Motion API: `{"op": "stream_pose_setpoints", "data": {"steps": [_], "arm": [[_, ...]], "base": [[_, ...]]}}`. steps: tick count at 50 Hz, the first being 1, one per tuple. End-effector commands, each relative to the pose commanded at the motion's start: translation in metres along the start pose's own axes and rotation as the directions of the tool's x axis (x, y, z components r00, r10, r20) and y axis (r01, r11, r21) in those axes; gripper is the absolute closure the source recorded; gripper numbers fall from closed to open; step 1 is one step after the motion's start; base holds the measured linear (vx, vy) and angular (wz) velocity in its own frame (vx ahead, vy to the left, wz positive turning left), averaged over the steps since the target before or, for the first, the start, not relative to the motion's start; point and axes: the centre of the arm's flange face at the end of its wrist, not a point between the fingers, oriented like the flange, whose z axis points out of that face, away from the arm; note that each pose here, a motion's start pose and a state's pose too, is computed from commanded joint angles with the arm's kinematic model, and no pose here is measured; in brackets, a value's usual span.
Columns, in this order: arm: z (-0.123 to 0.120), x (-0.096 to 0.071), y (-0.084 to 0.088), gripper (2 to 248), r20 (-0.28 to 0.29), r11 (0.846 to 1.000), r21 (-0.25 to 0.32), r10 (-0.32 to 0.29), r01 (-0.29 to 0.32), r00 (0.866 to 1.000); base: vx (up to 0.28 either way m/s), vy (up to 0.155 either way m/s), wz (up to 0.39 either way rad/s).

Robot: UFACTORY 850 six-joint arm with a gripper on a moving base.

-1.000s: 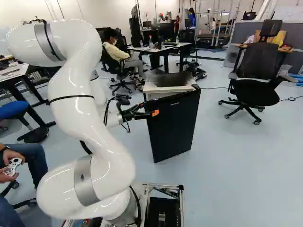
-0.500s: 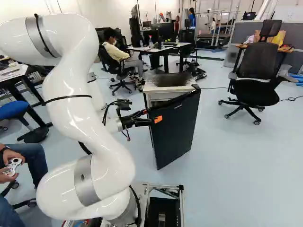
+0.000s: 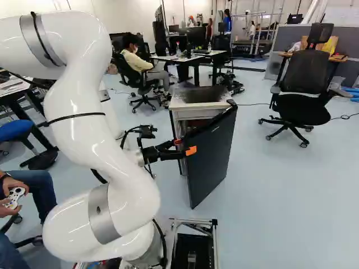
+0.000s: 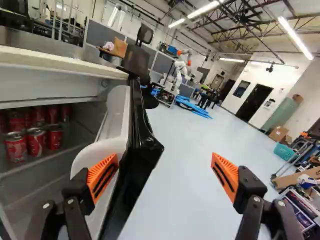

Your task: Grab a drink from the fridge

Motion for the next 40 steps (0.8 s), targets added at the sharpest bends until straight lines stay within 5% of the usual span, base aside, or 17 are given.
{"op": "stream_pose_setpoints", "data": {"steps": [10, 40], "arm": [[-0.004, -0.012, 0.026, 3, -0.006, 0.998, -0.021, -0.058, 0.058, 0.998], [-0.001, -0.008, 0.033, 3, -0.033, 0.993, -0.112, -0.051, 0.047, 0.998]], "base": [[0.0, 0.0, 0.0], [0.0, 0.0, 0.0]]}}
